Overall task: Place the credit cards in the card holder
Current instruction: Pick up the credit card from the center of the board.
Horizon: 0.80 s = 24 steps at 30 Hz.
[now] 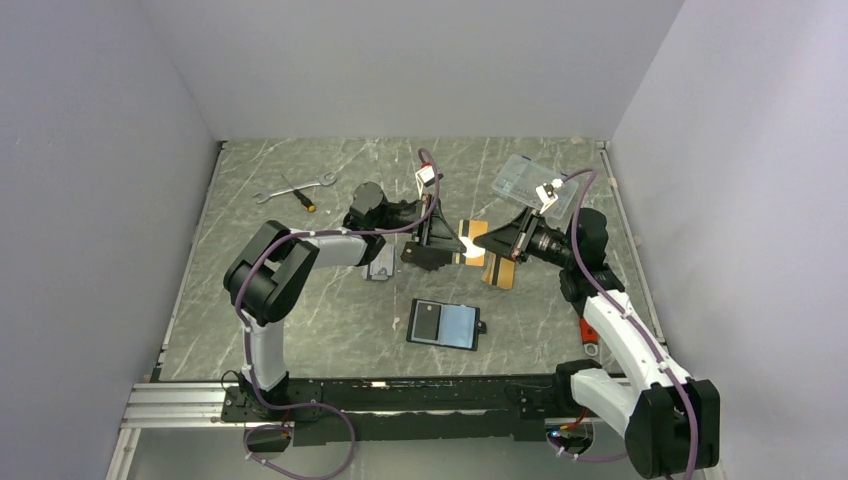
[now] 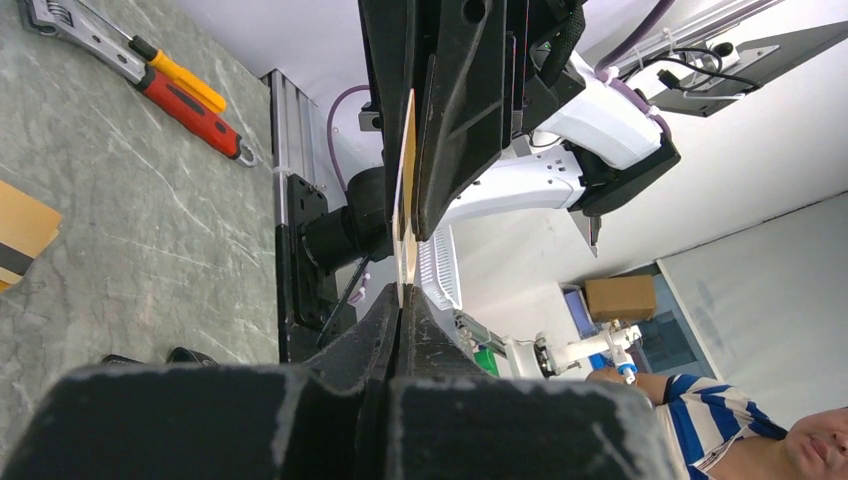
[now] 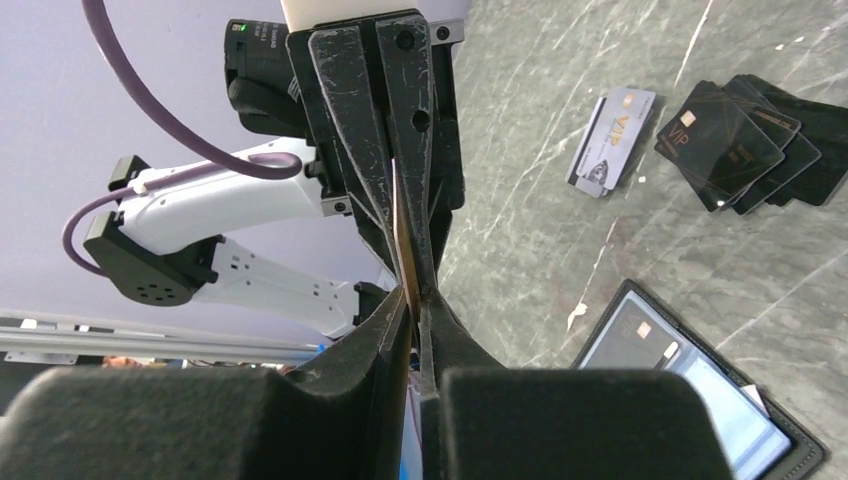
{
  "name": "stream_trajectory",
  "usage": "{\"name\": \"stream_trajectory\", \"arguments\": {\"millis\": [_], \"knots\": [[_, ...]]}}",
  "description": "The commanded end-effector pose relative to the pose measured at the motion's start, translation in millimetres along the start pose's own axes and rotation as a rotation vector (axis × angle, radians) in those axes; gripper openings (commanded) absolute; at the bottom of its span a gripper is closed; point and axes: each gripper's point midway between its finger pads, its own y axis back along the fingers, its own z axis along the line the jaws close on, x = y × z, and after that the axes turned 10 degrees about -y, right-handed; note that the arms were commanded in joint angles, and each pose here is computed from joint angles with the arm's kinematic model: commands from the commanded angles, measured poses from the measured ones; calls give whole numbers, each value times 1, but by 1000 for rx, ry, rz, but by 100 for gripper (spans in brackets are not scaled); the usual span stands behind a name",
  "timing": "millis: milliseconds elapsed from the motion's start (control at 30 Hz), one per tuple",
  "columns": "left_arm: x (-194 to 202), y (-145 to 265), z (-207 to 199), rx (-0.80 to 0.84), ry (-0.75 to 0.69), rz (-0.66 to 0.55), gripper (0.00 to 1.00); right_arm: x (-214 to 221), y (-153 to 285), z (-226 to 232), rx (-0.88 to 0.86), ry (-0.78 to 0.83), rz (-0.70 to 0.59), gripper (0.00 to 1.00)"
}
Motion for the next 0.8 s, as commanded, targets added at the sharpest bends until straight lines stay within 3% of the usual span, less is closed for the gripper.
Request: {"name": "stream_trajectory", "arguments": {"millis": [0, 67, 133, 333, 500, 567, 767], "knots": [[-16, -3, -16, 38, -92, -18, 0, 2, -3, 26, -103, 43, 21, 10], [-15, -3, -15, 41, -94, -13, 0, 4, -4, 30, -112, 50, 33, 9], [-14, -4, -16, 45, -100, 3, 0, 5, -4, 33, -118, 62, 37, 1], [-9, 0, -16, 32, -147, 67, 2, 2, -1, 25, -23, 99, 16, 0], [1, 11, 5, -170, -168, 193, 26, 9, 8, -3, 128, 104, 32, 0], [5, 22, 18, -293, -282, 263, 42, 14, 13, -18, 198, 97, 40, 0], [29, 69, 28, -469, -406, 411, 62, 34, 24, -57, 327, 39, 77, 0]]}}
